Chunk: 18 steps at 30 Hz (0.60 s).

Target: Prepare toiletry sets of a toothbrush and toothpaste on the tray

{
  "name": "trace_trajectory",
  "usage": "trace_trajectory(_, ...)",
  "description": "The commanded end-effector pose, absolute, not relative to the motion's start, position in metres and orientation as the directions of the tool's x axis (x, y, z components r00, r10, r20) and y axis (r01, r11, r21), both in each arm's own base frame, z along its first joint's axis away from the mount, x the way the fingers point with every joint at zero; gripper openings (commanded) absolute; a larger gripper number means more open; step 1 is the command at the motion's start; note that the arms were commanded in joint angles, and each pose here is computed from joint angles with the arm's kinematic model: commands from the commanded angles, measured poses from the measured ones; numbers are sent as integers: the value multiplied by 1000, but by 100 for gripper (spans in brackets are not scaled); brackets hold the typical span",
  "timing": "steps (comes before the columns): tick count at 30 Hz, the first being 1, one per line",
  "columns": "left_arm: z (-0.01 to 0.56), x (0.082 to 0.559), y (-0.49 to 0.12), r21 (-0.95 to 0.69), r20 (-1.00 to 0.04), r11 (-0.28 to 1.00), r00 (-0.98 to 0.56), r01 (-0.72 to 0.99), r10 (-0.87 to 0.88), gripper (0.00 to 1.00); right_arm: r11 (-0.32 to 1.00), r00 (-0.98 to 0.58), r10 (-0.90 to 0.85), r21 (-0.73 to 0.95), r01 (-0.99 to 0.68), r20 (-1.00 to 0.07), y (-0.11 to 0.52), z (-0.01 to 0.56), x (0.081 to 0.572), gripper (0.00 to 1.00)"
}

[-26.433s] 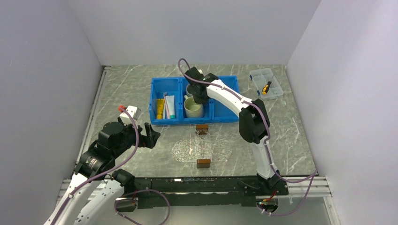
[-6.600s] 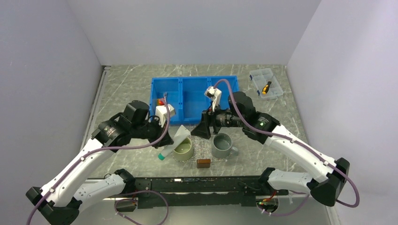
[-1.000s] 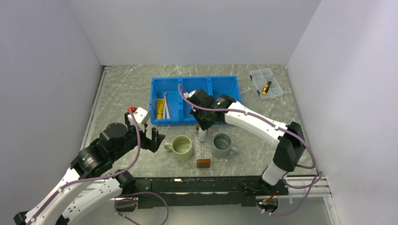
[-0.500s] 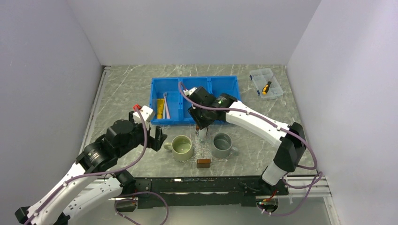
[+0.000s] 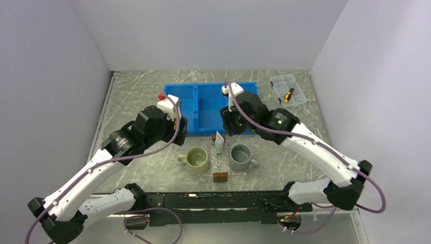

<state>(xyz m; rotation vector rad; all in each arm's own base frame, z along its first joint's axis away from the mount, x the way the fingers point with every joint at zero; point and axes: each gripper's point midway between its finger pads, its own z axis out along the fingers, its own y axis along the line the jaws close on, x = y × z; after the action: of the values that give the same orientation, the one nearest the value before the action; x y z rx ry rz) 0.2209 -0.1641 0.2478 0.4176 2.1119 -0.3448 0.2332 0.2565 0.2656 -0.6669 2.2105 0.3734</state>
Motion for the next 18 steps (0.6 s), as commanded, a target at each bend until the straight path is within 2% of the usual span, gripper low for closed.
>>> trace_trajectory(1, 268, 246, -169, -126, -845, 923, -526, 363, 92, 96, 840, -508, -251, 76, -537, -824, 239, 286, 228, 48)
trace_trajectory(5, 265, 273, -173, -194, -815, 929, -578, 314, 25, 92, 842, -487, -207, 99, -530, -849, 223, 296, 215, 48)
trace_trajectory(8, 261, 297, -177, -274, -791, 919, -610, 284, -48, 84, 833, -470, -178, 122, -540, -865, 215, 302, 206, 47)
trace_trajectory(13, 237, 336, -177, -304, -738, 931, -668, 203, -95, 72, 805, -459, -149, 162, -571, -876, 210, 308, 191, 46)
trace_trajectory(18, 211, 374, -165, -267, -701, 959, -702, 96, -125, 66, 796, -458, -151, 167, -582, -876, 204, 306, 183, 45)
